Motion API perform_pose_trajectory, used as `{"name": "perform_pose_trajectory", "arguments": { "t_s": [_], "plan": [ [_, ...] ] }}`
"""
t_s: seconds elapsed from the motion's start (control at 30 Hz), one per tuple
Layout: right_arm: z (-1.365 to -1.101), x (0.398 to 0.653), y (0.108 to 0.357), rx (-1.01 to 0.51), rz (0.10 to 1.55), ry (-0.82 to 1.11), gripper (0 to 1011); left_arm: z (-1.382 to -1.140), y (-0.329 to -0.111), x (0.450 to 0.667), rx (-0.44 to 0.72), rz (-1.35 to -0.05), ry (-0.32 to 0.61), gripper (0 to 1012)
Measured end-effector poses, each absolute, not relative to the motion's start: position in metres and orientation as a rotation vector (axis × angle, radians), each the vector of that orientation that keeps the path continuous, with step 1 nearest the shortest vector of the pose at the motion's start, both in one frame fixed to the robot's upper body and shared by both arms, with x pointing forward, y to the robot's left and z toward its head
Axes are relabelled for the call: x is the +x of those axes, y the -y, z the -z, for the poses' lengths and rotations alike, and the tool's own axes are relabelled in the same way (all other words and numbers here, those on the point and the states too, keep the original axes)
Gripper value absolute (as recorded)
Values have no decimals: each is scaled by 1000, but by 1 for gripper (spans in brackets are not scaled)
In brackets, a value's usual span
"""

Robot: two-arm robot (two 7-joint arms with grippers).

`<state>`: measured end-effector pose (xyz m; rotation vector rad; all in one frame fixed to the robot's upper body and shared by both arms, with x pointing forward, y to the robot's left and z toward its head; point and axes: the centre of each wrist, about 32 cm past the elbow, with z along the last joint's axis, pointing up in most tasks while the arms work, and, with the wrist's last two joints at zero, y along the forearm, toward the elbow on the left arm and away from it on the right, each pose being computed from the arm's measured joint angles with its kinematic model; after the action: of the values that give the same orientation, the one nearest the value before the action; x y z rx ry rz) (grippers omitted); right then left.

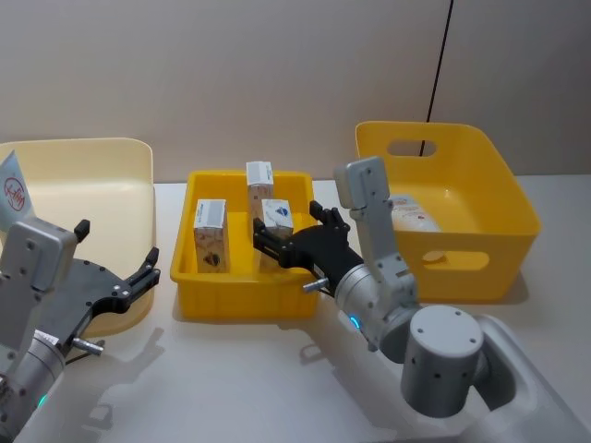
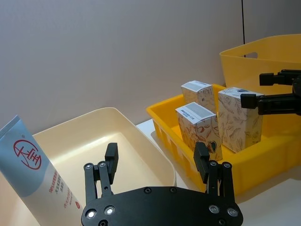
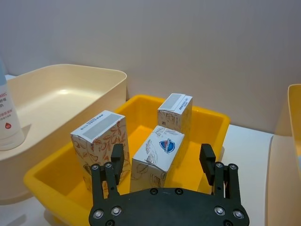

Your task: Bimanual collaborative sorting of washing and personal care products

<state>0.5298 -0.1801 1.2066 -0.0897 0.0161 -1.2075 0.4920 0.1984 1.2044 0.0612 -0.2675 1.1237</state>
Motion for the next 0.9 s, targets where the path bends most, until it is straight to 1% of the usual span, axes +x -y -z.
{"name": "perform_pose_trajectory", "arguments": {
  "t_s": [0.63, 0.7, 0.73, 0.77, 0.83, 0.9],
  "plan": [
    [-1201, 546, 161, -140, 1229, -57, 1000, -1204, -198, 492, 61, -1124, 268, 1003],
    [-1201, 547, 160, -141, 1229, -59, 978, -1204, -198, 492, 61, -1124, 268, 1003],
    [-1201, 548, 160, -143, 1229, -60, 944, -1204, -198, 492, 61, -1124, 268, 1003],
    [-1201, 548, 159, -144, 1229, -60, 944, -1204, -198, 492, 61, -1124, 268, 1003],
    [-1201, 549, 158, -146, 1229, -62, 869, -1204, -198, 492, 61, -1124, 268, 1003],
    [-1201, 549, 158, -147, 1230, -63, 836, -1204, -198, 492, 61, -1124, 268, 1003]
  ]
}}
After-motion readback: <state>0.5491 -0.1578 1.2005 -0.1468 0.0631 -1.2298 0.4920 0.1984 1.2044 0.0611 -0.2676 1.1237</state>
